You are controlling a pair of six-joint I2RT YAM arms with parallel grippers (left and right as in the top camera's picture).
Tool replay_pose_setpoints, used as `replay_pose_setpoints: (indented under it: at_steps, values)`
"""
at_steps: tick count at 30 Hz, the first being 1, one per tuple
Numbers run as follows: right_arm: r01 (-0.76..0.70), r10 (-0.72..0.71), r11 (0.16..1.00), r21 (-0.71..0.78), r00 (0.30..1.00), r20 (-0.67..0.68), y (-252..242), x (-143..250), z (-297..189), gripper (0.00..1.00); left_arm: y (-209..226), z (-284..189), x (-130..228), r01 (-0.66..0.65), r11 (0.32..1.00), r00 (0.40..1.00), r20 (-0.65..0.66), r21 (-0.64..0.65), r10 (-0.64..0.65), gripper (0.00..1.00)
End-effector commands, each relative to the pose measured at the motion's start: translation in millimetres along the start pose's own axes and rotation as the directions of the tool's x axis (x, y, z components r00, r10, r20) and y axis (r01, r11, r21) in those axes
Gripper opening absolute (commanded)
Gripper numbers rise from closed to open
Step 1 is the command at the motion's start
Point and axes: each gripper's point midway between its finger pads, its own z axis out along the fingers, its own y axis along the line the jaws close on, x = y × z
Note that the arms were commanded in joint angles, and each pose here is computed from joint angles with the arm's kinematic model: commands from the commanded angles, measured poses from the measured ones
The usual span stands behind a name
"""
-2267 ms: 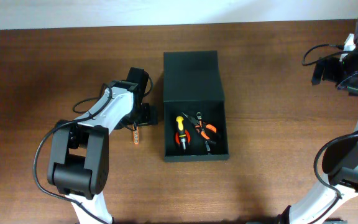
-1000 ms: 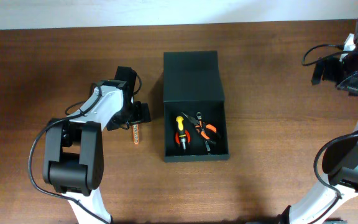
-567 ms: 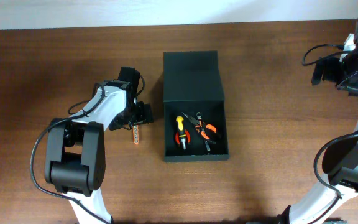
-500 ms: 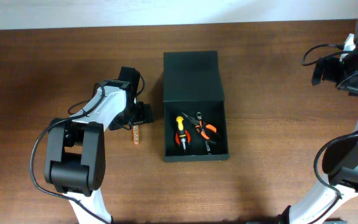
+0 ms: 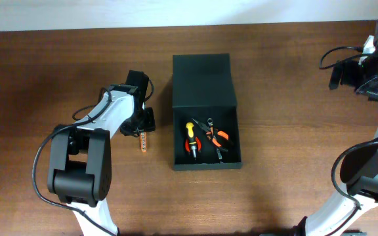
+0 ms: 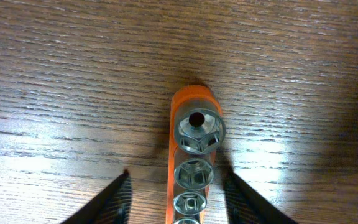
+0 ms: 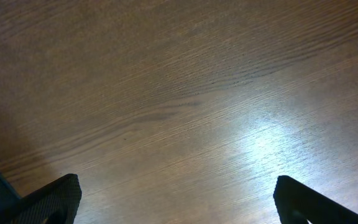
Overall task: Pack container
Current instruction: 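Lower the left gripper onto the socket rail end and close it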
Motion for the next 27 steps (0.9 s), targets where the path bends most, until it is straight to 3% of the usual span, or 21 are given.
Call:
replay_pose_setpoints:
  at_steps: [1, 7, 27]
  values:
    - [-0.012, 0.012, 1.000, -0.005, 1.000, 0.003, -0.7, 0.9, -2.1, 0.99, 5.4, 11.1, 4.2, -0.005, 0.999, 1.000, -0.026, -0.033, 0.004, 0.41]
    - [-0.012, 0.012, 1.000, -0.005, 1.000, 0.003, -0.7, 0.8, -1.9, 0.99, 5.4, 11.1, 4.0, -0.005, 0.999, 1.000, -0.025, -0.033, 0.004, 0.29]
    - [-0.012, 0.012, 1.000, -0.005, 1.000, 0.003, -0.7, 0.9, -1.9, 0.99, 3.3, 5.5, -0.3, -0.005, 1.000, 1.000, -0.019, -0.026, 0.005, 0.21]
